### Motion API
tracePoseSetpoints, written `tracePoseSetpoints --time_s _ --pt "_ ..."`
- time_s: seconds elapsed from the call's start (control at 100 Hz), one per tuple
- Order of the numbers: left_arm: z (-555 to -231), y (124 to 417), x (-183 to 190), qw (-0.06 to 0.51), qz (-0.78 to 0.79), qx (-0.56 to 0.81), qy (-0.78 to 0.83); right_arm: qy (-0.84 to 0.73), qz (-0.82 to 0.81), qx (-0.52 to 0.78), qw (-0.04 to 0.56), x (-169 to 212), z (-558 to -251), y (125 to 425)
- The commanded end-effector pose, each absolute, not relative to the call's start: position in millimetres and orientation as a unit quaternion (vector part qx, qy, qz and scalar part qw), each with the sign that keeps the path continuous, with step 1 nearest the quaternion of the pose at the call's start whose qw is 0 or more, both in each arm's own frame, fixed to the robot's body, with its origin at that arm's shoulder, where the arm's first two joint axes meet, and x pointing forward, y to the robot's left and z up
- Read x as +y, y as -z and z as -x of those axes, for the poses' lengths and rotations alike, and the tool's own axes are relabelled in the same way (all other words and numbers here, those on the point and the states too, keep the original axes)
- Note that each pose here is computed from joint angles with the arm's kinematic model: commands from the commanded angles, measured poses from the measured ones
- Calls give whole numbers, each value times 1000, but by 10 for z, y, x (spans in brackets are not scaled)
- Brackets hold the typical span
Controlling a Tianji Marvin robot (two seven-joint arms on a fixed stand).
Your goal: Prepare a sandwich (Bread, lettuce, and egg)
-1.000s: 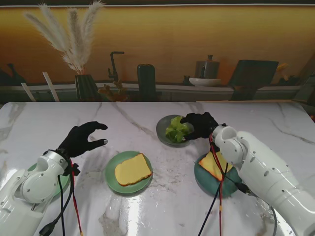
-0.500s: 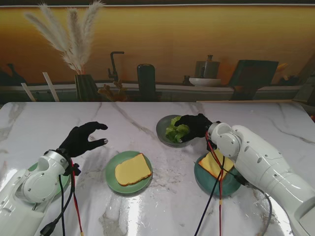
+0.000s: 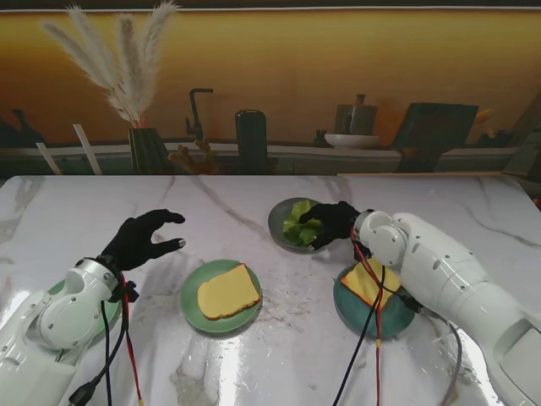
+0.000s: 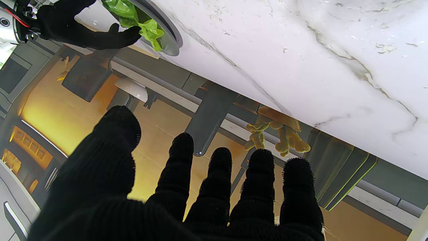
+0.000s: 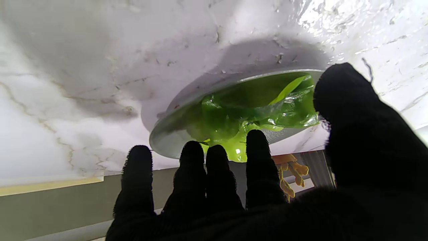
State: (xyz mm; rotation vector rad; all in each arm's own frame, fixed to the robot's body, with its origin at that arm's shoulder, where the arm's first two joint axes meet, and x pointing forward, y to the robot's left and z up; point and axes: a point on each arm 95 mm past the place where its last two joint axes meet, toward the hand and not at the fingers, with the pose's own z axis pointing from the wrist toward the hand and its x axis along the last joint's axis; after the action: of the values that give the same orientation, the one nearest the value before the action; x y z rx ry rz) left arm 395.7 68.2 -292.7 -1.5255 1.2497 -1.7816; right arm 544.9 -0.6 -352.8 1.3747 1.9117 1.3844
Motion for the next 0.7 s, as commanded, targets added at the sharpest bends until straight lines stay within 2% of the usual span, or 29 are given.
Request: tracePoseSetpoints --time_s 0.0,0.69 --pt "-3961 2937 679 239 563 453 649 -503 -485 688 198 128 -5474 3500" --pt "-3965 2954 708 243 567 451 645 -503 -489 678 220 226 -5537 3599"
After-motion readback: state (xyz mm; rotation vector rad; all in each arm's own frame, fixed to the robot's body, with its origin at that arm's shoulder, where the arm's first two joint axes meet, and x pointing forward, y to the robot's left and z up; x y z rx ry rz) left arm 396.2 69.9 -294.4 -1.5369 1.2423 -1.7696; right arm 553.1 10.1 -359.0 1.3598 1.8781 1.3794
